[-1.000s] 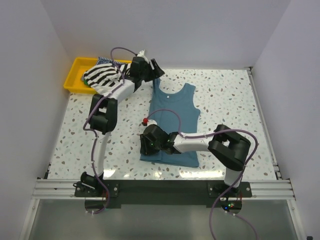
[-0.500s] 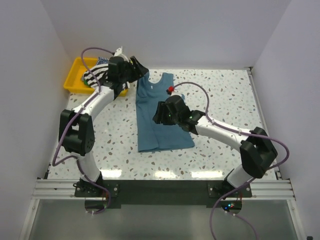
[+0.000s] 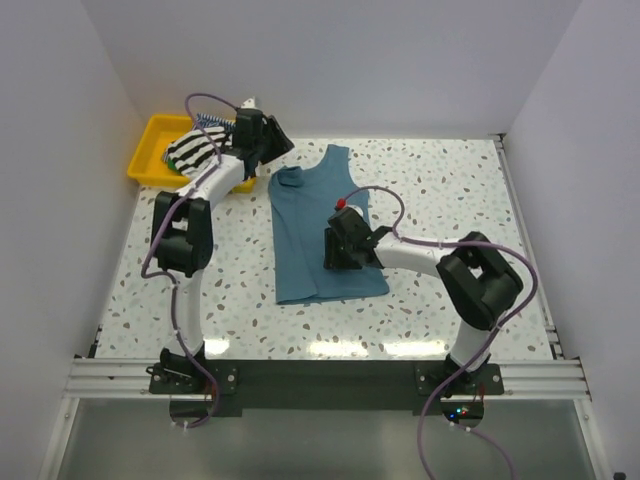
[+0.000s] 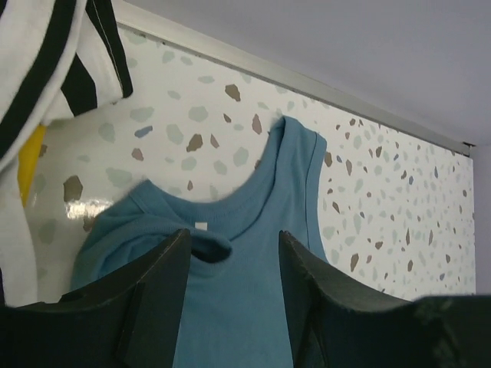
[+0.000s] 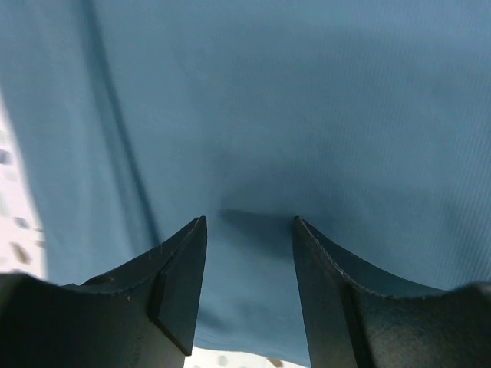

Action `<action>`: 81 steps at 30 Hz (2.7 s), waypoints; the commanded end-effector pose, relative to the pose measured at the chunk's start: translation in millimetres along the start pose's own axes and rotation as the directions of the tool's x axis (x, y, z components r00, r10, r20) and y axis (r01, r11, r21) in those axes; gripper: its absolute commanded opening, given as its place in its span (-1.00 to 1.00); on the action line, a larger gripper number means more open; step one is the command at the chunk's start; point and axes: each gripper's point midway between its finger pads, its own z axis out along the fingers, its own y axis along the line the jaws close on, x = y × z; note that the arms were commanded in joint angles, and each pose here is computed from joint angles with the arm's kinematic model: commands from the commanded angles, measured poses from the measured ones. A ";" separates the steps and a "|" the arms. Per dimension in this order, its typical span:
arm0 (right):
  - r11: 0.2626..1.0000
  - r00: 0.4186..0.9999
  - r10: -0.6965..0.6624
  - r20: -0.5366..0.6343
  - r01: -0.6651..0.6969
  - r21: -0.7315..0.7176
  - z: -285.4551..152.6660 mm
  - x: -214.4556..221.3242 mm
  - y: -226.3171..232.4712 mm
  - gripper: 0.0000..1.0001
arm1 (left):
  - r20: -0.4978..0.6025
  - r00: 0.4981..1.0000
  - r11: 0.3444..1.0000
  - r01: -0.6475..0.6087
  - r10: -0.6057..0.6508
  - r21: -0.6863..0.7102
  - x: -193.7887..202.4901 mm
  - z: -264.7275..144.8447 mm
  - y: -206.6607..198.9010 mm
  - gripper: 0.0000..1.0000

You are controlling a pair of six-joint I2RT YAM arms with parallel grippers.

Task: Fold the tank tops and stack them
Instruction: Fold the tank top

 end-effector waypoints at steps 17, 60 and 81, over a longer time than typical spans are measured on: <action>0.986 0.986 0.165 -0.006 -0.165 -0.026 -79.8 147.7 13.8 0.00 | -0.098 0.993 0.991 -0.057 0.069 0.124 52.6 -103.1 -49.7 0.11; 0.994 0.921 0.002 0.389 -0.045 0.100 96.0 -256.2 6.1 -0.36 | -0.644 0.726 0.956 -0.292 0.243 0.031 348.7 -265.7 76.9 -0.79; 0.996 0.973 0.026 0.230 -0.004 -0.094 -0.7 -126.5 43.9 0.02 | -0.548 0.790 0.960 -0.260 0.273 0.104 295.3 -271.4 34.8 -0.48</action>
